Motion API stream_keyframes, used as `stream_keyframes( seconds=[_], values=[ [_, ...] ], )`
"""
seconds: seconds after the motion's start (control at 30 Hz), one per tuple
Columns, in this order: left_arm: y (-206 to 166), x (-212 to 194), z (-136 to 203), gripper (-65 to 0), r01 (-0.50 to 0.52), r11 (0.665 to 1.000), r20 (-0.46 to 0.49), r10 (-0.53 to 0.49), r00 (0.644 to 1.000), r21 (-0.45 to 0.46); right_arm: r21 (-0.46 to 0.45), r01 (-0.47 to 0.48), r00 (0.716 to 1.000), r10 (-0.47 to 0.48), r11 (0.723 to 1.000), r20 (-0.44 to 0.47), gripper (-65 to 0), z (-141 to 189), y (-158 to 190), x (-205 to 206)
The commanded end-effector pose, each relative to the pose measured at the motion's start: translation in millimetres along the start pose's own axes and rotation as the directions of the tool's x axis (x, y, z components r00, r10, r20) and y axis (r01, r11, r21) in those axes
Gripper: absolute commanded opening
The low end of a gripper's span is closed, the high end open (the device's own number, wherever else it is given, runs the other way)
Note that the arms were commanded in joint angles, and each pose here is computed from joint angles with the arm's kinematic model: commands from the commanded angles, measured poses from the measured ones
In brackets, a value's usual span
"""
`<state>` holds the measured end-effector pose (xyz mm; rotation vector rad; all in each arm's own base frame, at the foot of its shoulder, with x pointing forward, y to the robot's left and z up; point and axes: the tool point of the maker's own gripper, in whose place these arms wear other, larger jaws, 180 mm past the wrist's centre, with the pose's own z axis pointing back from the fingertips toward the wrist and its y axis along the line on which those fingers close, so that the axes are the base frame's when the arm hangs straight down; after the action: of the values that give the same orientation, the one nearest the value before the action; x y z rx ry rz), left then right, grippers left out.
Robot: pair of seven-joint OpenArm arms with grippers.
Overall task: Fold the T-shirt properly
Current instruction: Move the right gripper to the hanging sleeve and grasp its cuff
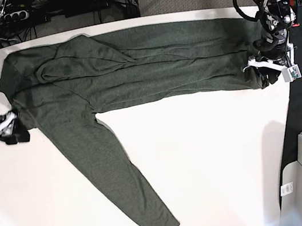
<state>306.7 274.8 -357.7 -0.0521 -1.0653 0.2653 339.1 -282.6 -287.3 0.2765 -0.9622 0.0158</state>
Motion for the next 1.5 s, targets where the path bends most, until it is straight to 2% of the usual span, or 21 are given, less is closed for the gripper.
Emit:
stream_keyframes(
  seconds=[0.0, 0.17, 0.4, 0.5, 0.63, 0.7, 0.9, 1.07, 1.3, 1.47],
  values=[
    [-2.4, 17.4, 0.5, -44.6, 0.013, 1.000, 0.054, -0.012, 0.998, -0.010, 0.024, -0.007, 0.998, 0.005, 1.000, 0.069, -37.8, -4.8, 4.4, 23.7],
    [-2.4, 15.8, 0.9, -44.6, 0.011, 1.000, 0.051, -0.011, 0.999, -0.009, 0.080, 0.003, 0.997, -0.010, 0.997, 0.082, -37.7, -47.3, 22.4, 49.7],
    [-2.8, 14.8, 1.1, -44.6, 0.011, 1.000, 0.049, -0.010, 0.999, -0.011, 0.042, -0.174, 0.982, 0.170, 0.984, 0.080, -37.5, -115.1, 73.9, 80.4],
    [-2.8, 14.2, 1.3, -44.6, 0.009, 1.000, 0.048, -0.009, 0.999, -0.011, 0.014, -0.192, 0.978, 0.190, 0.981, 0.082, -37.5, -134.8, 82.2, 86.1],
    [-1.2, 15.0, 1.6, -44.6, 0.008, 1.000, 0.050, -0.008, 0.999, -0.007, -0.007, -0.216, 0.976, 0.216, 0.976, 0.041, -37.5, -155.9, 87.0, 81.3],
    [-0.7, 15.3, 1.7, -44.6, 0.008, 1.000, 0.051, -0.007, 0.999, -0.006, -0.014, -0.224, 0.974, 0.224, 0.974, 0.018, -37.5, -162.8, 86.9, 76.0],
    [-2.3, 14.5, 1.4, -44.6, 0.009, 1.000, 0.048, -0.009, 0.999, -0.010, -0.023, -0.209, 0.977, 0.209, 0.978, 0.029, -37.5, -174.6, 82.3, 64.7],
    [-2.8, 14.2, 1.3, -44.6, 0.009, 1.000, 0.048, -0.009, 0.999, -0.011, -0.138, -0.121, 0.990, 0.129, 0.983, 0.053, -37.4, -174.4, 59.9, 66.8],
    [-2.8, 14.2, 1.3, -44.6, 0.009, 1.000, 0.048, -0.009, 0.999, -0.011, -0.223, -0.083, 0.994, 0.098, 0.971, 0.056, -37.3, -167.6, 35.6, 68.1],
    [-2.7, 14.5, 1.3, -44.6, 0.012, 1.000, 0.048, -0.011, 0.999, -0.012, -0.223, -0.059, 0.998, 0.058, 0.973, -0.011, -37.3, -176.9, 30.9, 42.4]
  ],
)
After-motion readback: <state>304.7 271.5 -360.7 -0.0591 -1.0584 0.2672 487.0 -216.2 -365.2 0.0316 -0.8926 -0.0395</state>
